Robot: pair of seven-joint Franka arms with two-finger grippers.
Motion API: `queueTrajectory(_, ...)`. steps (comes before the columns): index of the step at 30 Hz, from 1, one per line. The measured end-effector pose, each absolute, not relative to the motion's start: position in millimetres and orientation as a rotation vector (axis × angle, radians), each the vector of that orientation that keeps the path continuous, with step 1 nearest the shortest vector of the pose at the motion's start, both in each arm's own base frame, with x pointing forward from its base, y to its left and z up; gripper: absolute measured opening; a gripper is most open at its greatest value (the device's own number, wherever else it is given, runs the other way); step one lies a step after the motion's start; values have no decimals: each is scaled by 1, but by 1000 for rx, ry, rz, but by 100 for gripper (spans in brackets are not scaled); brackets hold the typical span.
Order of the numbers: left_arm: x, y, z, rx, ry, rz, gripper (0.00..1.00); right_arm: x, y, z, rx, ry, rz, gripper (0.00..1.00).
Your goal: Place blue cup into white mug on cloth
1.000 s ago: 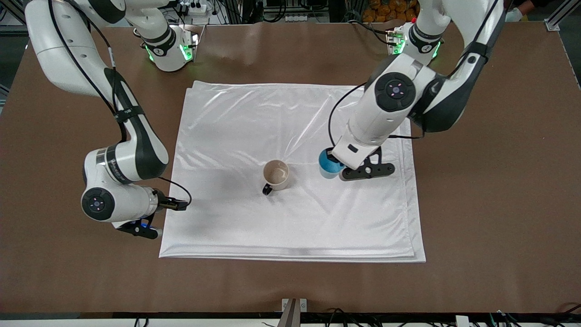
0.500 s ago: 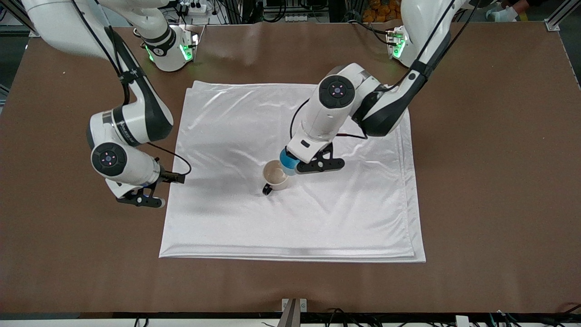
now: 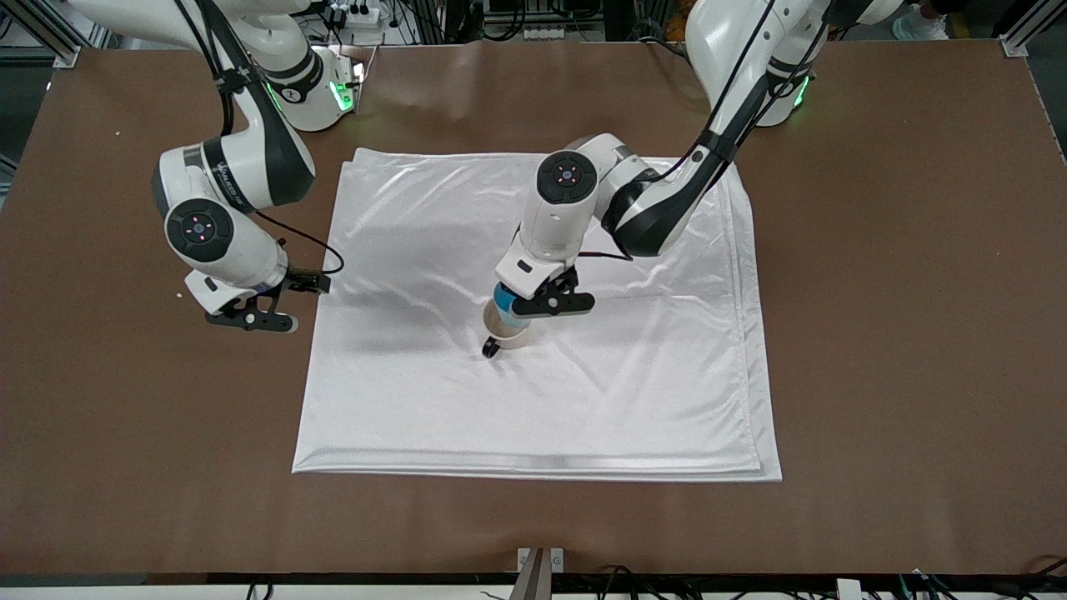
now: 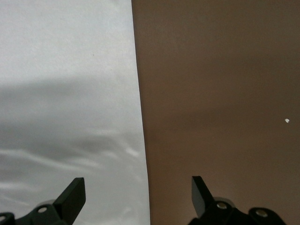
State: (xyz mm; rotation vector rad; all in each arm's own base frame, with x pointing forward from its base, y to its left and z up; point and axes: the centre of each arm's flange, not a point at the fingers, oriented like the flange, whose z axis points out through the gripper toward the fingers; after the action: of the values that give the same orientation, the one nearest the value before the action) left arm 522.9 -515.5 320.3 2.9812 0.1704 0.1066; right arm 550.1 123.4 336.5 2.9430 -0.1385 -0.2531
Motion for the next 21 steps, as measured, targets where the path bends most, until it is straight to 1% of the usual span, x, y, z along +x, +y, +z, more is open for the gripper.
queueTrajectory(5, 526, -518, 314, 2967, 173, 120, 4, 540, 123, 356, 2916, -133, -282, 100)
queueTrajectory(10, 529, -518, 315, 2963, 176, 126, 4, 537, 122, 391, 2901, -96, -316, 100)
queueTrajectory(17, 528, -519, 311, 2963, 179, 122, 4, 547, 110, 458, 2948, -37, -346, 100)
queueTrajectory(21, 523, -524, 303, 2965, 197, 109, 4, 555, 95, 490, 2966, -48, -332, 100)
